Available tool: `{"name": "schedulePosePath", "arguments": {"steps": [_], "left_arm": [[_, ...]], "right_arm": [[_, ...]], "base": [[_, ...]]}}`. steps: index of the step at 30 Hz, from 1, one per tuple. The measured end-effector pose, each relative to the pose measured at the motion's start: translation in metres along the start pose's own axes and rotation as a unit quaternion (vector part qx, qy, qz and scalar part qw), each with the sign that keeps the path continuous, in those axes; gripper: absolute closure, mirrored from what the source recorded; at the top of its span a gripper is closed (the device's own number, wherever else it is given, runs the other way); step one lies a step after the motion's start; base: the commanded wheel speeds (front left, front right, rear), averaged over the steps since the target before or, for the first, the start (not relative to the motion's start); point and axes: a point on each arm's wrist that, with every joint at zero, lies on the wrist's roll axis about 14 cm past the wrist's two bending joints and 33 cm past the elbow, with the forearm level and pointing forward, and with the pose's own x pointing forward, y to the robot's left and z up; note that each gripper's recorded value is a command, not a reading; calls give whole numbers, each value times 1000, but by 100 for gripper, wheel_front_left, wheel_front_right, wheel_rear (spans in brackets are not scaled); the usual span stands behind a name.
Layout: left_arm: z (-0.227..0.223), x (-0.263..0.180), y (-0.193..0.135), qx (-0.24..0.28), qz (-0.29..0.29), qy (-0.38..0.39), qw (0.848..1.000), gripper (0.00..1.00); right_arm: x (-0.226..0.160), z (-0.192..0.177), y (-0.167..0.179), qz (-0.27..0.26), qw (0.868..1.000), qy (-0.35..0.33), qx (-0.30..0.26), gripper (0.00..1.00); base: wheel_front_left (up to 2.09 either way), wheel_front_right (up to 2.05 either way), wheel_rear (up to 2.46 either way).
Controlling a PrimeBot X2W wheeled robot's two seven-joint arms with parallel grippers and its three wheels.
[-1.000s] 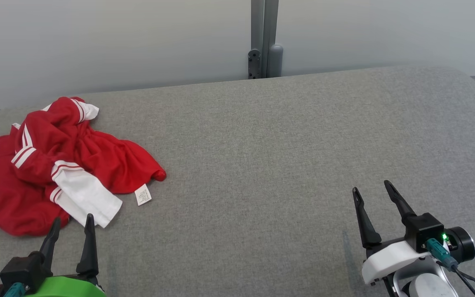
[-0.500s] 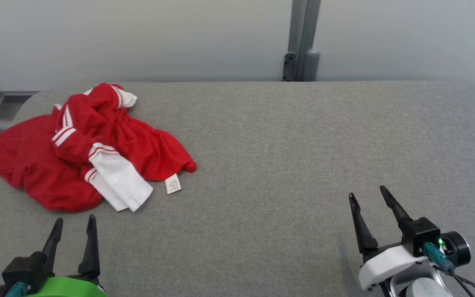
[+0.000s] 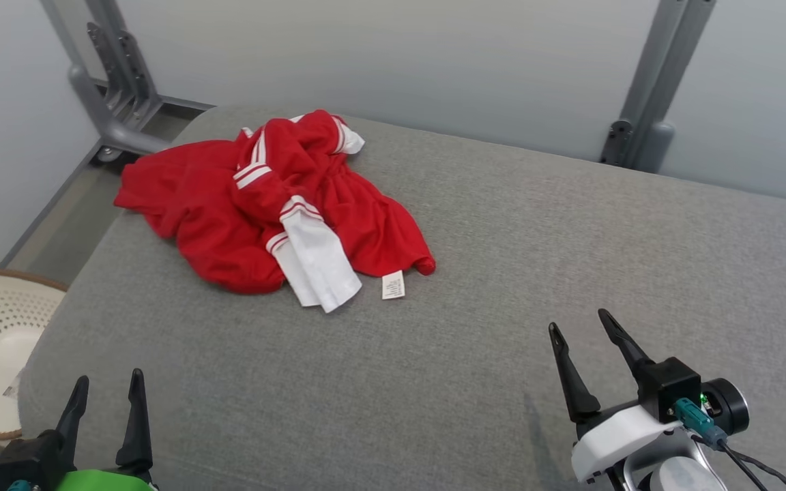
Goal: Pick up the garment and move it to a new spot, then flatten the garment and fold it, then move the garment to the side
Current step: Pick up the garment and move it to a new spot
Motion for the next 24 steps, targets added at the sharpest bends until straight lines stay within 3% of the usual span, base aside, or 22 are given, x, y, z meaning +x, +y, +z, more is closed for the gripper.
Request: {"name": "schedulePosePath", "arguments": {"steps": [8,17,24], "left_arm": [[12,-1,14,11,21,-16,1000,0],[40,95,-63,-18,-80,4,997,0],[31,156,-126,8,-160,71,985,0]], "right_arm": [[16,1,20,35,999,-4,4,0],[32,-2,4,24,1000,-8,0,0],[22,-20,-30,-24,1000,10,16,0]], "base": [[0,0,0],[0,0,0],[0,0,0]]}}
